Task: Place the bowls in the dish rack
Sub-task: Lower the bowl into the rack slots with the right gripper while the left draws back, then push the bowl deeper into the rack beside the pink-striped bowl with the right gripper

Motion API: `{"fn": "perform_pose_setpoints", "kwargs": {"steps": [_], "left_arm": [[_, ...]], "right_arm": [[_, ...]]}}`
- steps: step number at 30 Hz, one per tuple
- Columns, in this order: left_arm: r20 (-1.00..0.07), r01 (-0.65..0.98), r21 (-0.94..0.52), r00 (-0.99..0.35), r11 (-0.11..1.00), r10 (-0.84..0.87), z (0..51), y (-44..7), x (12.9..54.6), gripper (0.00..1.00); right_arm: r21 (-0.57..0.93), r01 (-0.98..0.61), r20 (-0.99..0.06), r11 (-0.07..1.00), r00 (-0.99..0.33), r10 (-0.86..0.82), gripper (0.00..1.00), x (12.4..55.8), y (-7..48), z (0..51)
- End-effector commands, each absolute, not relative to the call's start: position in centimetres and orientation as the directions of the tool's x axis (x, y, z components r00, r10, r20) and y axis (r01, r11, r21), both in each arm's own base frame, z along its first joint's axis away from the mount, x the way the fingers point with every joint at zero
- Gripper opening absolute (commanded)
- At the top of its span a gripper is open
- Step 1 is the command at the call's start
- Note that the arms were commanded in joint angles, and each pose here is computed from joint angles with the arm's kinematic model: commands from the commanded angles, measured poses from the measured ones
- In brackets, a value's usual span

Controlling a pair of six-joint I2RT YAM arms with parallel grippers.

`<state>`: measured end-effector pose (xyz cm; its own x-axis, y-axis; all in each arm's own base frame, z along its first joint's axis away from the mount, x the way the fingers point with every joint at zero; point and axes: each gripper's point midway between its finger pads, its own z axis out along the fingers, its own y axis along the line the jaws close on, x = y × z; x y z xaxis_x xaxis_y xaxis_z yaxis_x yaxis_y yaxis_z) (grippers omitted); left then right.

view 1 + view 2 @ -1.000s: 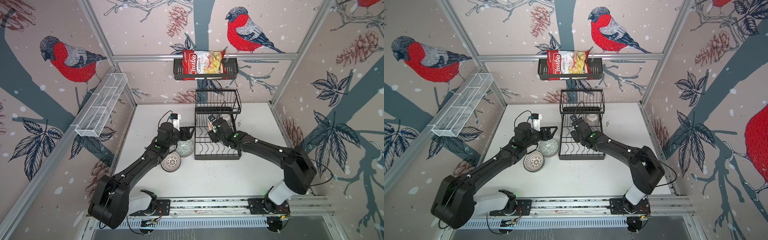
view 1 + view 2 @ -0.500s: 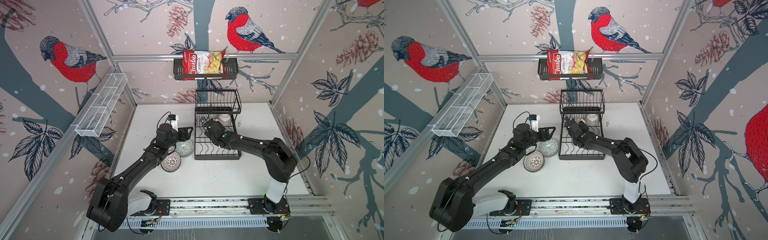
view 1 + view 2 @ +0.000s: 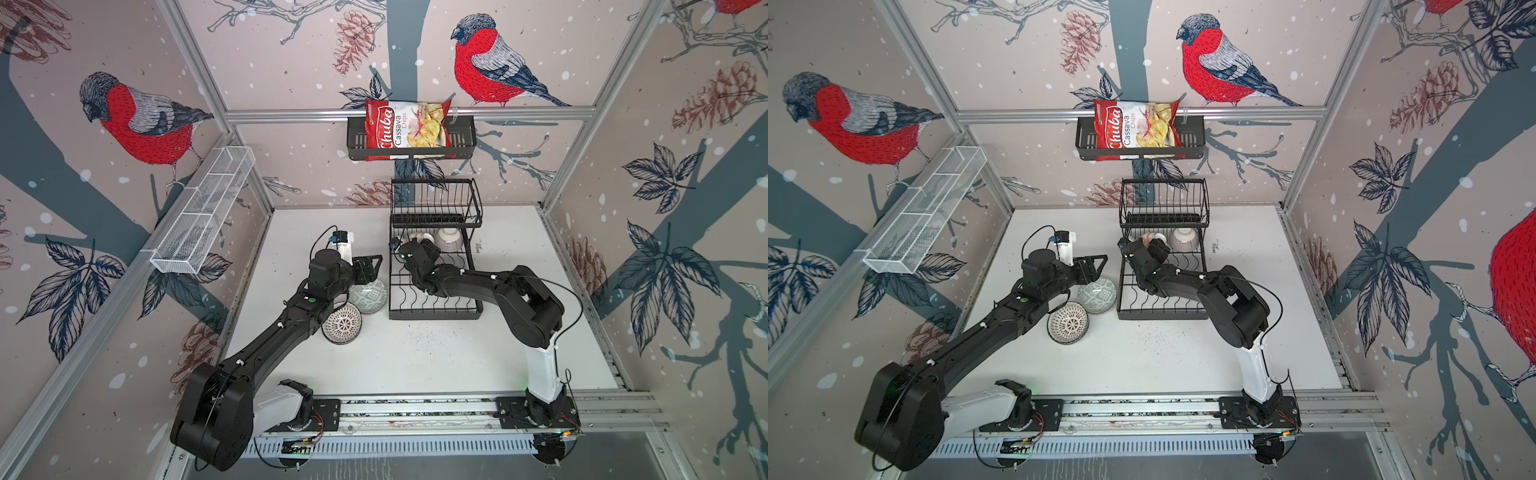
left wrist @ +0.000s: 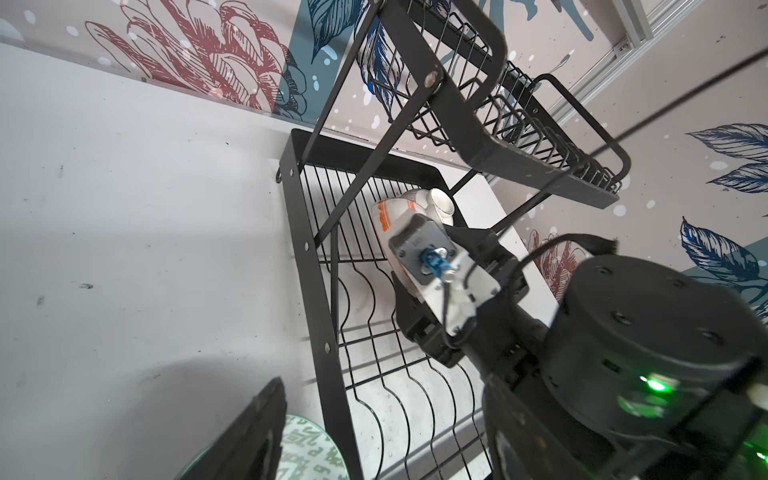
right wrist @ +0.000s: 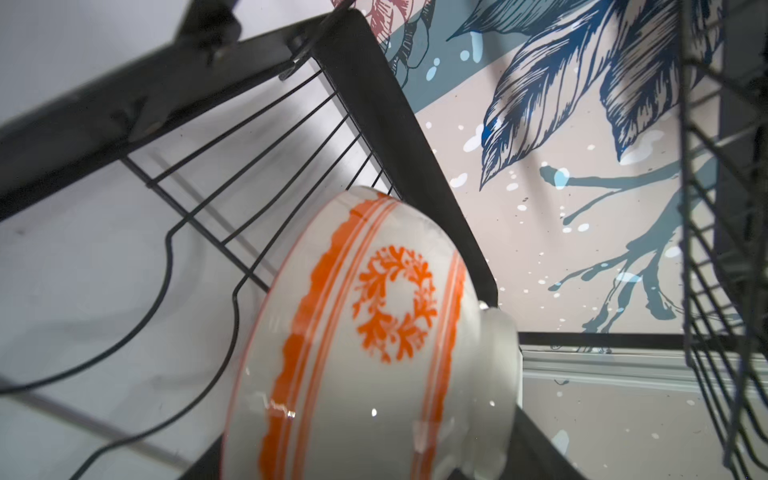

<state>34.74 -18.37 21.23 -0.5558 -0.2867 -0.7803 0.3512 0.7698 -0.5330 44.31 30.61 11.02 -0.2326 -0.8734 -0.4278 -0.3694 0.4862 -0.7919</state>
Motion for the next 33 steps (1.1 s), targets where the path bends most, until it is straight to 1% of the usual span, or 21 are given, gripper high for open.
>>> {"fn": "perform_pose_setpoints", "kwargs": {"steps": [1, 12, 20, 25, 33], "left_arm": [[-0.790, 0.352, -0.520, -0.546, 0.779, -0.280, 21.3, -18.1, 34.8, 0.74], [-0.782, 0.344, -0.527, -0.554, 0.777, -0.285, 21.0, -18.1, 34.9, 0.74], [-0.774, 0.337, -0.534, -0.563, 0.775, -0.288, 20.9, -18.0, 34.7, 0.74], [-0.771, 0.332, -0.537, -0.567, 0.775, -0.291, 20.7, -18.0, 34.6, 0.74], [-0.765, 0.330, -0.542, -0.574, 0.773, -0.291, 20.5, -18.0, 34.7, 0.74]], "right_arm": [[-0.824, -0.286, -0.445, 0.490, -0.209, -0.871, 0.47, 45.9, 30.7, 13.0], [-0.857, -0.267, -0.407, 0.441, -0.173, -0.897, 0.49, 48.3, 31.6, 12.4], [-0.864, -0.238, -0.417, 0.444, -0.158, -0.895, 0.51, 49.7, 31.8, 12.5], [-0.868, -0.234, -0.411, 0.438, -0.159, -0.898, 0.54, 50.4, 31.7, 12.0], [-0.869, -0.229, -0.417, 0.439, -0.140, -0.898, 0.54, 51.1, 32.0, 11.3]]}}
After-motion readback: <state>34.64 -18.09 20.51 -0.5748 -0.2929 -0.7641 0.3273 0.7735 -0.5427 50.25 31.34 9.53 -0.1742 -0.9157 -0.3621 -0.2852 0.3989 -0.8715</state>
